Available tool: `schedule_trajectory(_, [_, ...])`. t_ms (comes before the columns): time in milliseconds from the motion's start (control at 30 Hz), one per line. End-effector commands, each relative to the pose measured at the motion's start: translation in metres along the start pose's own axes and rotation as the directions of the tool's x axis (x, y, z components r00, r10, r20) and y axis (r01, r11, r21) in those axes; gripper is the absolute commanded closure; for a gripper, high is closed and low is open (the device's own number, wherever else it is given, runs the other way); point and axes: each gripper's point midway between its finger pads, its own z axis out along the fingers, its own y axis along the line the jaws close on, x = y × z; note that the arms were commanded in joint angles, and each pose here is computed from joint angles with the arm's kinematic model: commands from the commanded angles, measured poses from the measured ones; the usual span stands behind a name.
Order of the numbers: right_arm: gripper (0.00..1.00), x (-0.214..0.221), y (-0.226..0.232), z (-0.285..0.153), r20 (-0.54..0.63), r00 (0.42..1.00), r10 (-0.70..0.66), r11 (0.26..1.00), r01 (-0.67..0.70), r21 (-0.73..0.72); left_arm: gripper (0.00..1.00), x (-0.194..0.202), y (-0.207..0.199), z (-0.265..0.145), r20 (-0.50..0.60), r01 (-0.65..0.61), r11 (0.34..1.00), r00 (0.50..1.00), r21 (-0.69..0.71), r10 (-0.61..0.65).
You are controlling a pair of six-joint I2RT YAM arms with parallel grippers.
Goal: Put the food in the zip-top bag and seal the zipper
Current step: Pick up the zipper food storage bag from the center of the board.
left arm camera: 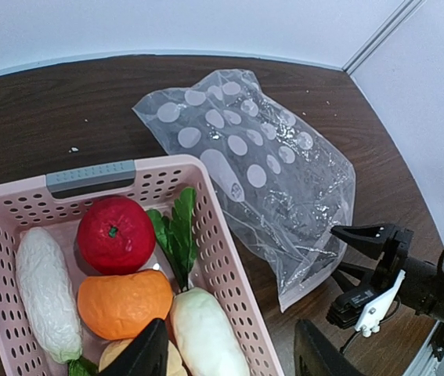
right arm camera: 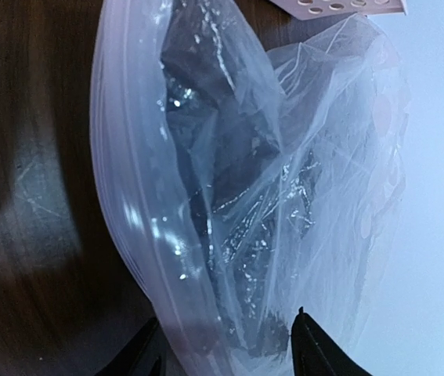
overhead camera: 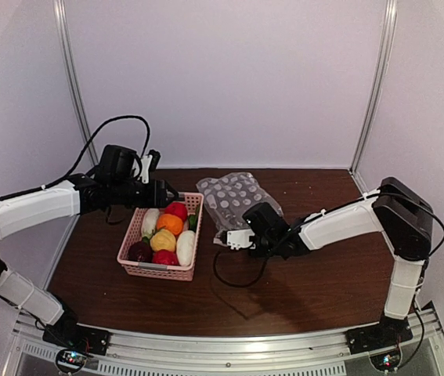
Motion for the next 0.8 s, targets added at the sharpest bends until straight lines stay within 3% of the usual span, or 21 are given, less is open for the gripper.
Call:
schedule_trajectory(0, [0.5, 0.001, -0.024, 0.001, -0.013, 0.999, 0.041, 0.99, -0.039, 0.134, 0.44, -0.018, -0.006, -0.007, 0.056, -0.012, 1.0, 0.998, 0.012, 0.011])
schedule_trajectory(100, [0.67, -0.003, -0.046, -0.013, 0.009, 0.996, 0.083, 0.977, -0.083, 0.196, 0.44, -0.018, -0.006, -0.007, 0.058, -0.011, 1.0, 0.998, 0.009, 0.01])
schedule_trajectory(200, [0.96, -0.005, -0.065, -0.033, 0.033, 0.993, 0.112, 0.968, -0.117, 0.224, 0.44, -0.017, -0.007, -0.003, 0.055, -0.006, 1.0, 0.998, 0.019, 0.005])
schedule_trajectory(233, [1.0, -0.005, -0.071, -0.039, 0.035, 0.992, 0.124, 0.966, -0.129, 0.225, 0.44, -0.018, -0.008, -0.001, 0.06, -0.003, 1.0, 0.998, 0.024, 0.001])
schedule_trajectory(400, [1.0, -0.006, -0.117, -0.069, 0.086, 0.945, 0.316, 0.919, -0.327, 0.219, 0.39, -0.031, -0.031, 0.002, 0.155, -0.029, 0.998, 0.988, 0.048, 0.022])
schedule_trajectory(533, [1.0, -0.009, -0.149, -0.083, 0.147, 0.824, 0.547, 0.812, -0.565, 0.147, 0.32, -0.039, -0.064, -0.003, 0.306, -0.065, 0.996, 0.951, 0.062, 0.043])
schedule_trajectory(667, [1.0, -0.014, -0.167, -0.091, 0.191, 0.7, 0.688, 0.705, -0.707, 0.056, 0.3, -0.031, -0.09, 0.01, 0.315, -0.018, 0.992, 0.949, 0.124, -0.022])
schedule_trajectory(767, [1.0, -0.016, -0.181, -0.096, 0.208, 0.639, 0.74, 0.646, -0.762, 0.042, 0.31, -0.021, -0.105, 0.019, 0.32, 0.034, 0.98, 0.942, 0.196, -0.097])
